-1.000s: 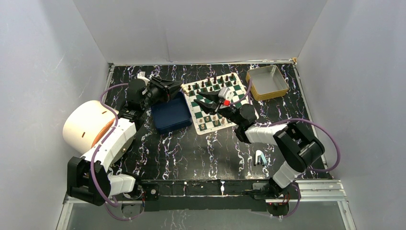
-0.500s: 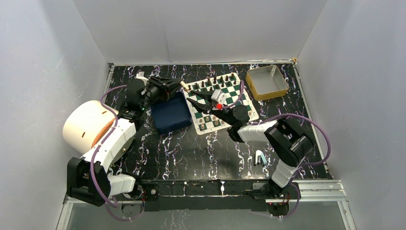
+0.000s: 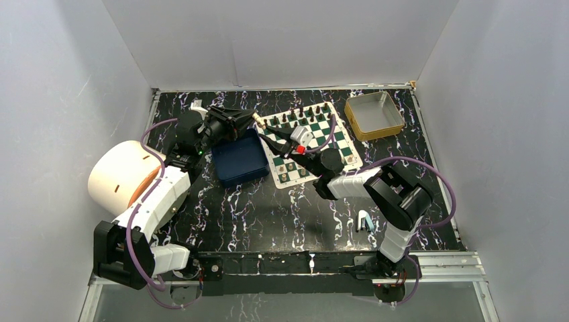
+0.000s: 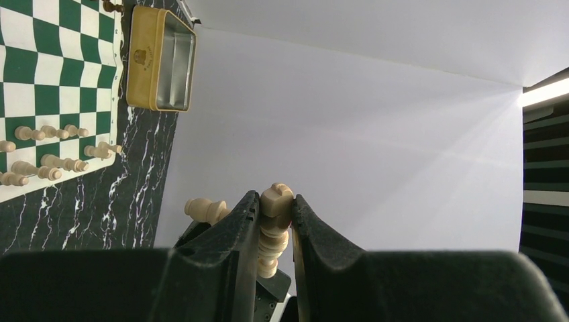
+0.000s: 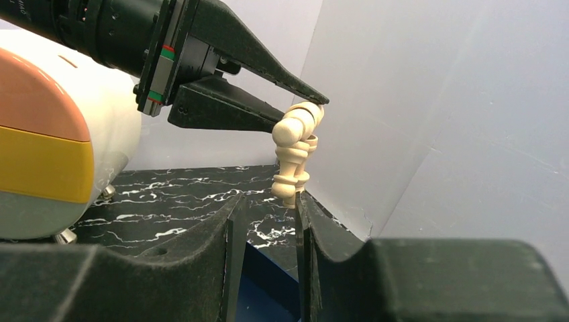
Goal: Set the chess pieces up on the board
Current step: Place the chess piece at the center of the board.
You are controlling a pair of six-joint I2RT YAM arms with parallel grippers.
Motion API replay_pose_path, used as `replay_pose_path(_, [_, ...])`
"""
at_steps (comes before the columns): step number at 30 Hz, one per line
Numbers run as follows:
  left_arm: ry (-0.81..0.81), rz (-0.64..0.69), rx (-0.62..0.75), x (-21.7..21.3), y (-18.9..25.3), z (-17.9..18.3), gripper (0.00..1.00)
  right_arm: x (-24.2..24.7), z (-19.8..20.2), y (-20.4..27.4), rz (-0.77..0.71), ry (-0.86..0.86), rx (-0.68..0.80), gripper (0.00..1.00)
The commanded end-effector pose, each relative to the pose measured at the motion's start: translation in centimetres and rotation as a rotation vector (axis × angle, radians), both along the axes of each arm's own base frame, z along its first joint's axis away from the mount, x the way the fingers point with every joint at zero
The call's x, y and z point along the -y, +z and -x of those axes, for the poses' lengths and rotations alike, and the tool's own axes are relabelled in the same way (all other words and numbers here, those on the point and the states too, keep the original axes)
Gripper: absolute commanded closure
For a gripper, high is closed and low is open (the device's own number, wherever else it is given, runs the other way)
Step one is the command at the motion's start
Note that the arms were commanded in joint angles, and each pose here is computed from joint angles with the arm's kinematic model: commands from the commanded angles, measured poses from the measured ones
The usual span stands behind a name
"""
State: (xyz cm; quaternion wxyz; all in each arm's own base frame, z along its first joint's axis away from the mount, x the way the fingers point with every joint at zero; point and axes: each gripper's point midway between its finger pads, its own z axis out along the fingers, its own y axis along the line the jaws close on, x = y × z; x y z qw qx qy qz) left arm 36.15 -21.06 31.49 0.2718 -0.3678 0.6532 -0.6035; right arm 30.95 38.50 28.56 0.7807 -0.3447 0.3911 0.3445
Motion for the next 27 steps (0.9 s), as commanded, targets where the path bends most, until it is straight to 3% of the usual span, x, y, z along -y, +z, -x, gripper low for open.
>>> replay_pose_path(1, [-0.007,0.019,0.074,-0.1,2.2,0.9,1.00,1.3,0.8,5.6,-0.158,-0.036,0.152,0.61])
replay_pose_path(23, [0.004,0.010,0.060,-0.2,1.3,0.7,1.00,1.6,1.5,7.1,-0.198,-0.032,0.176,0.62])
replay_pose_path(27, [0.004,0.005,0.056,-0.2,1.1,0.7,1.00,1.6,1.8,7.3,-0.205,-0.027,0.179,0.66])
